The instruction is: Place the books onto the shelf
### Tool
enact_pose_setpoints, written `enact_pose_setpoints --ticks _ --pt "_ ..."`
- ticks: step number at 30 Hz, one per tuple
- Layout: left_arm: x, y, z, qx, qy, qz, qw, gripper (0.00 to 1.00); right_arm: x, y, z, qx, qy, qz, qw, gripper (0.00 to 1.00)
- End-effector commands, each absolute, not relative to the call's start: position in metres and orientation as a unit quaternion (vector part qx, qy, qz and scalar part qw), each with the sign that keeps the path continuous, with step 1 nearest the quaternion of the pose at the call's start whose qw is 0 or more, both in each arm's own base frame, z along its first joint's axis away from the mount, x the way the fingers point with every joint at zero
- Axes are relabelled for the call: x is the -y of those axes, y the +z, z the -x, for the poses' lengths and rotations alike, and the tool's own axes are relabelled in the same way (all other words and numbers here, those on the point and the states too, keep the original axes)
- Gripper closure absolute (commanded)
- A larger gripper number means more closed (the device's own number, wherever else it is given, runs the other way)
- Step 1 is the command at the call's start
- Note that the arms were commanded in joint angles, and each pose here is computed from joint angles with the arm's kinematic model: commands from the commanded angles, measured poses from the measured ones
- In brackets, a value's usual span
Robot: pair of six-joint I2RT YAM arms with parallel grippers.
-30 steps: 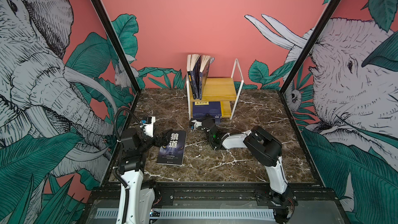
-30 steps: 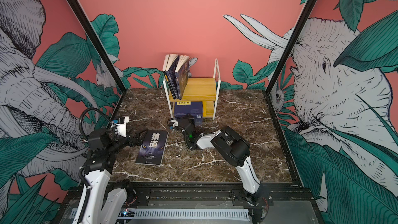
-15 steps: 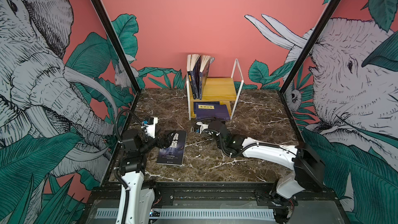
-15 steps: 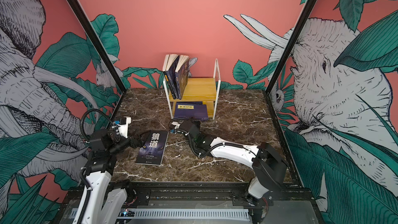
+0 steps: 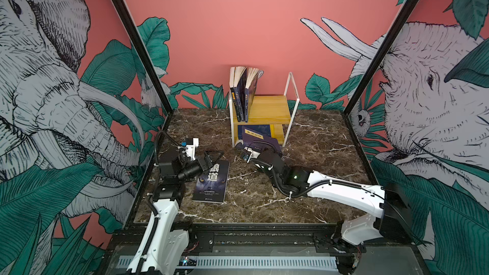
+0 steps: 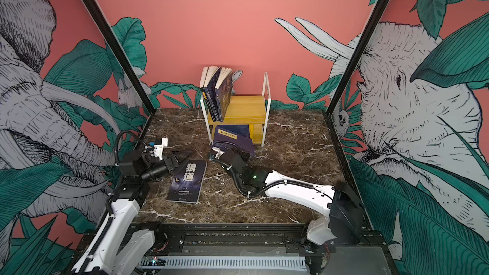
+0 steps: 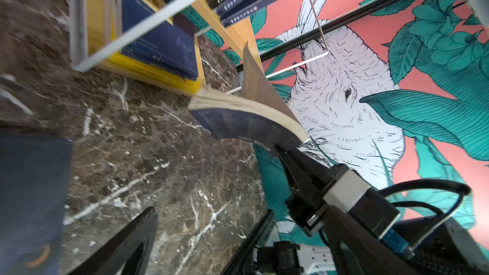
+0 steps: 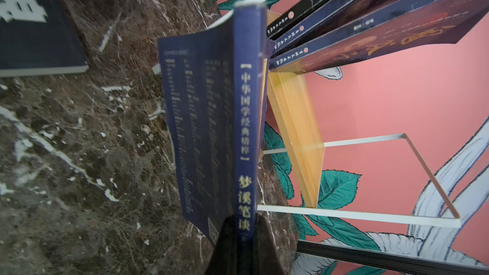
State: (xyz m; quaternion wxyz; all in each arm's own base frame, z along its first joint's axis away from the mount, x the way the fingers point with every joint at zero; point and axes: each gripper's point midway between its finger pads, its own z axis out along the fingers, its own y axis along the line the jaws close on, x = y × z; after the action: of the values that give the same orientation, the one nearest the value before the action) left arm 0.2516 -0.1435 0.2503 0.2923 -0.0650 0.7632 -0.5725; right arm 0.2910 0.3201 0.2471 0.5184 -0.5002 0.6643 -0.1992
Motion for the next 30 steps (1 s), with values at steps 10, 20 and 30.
enact_pose_setpoints --ticks 10,20,30 --pt "0.165 0.257 -0.270 -0.757 -0.617 0.127 0.170 0.01 -0.385 0.254 -0.259 -0.658 -0.098 0.476 0.575 1.00" --pt "0.165 0.240 -0.282 -0.767 -0.604 0.125 0.176 0.02 -0.429 0.216 -0.211 -0.580 -0.072 0.594 0.553 1.00" --pt "0.165 0.236 -0.281 -0.774 -0.595 0.107 0.189 0.80 -0.428 0.210 -0.210 -0.566 -0.087 0.602 0.556 1.00"
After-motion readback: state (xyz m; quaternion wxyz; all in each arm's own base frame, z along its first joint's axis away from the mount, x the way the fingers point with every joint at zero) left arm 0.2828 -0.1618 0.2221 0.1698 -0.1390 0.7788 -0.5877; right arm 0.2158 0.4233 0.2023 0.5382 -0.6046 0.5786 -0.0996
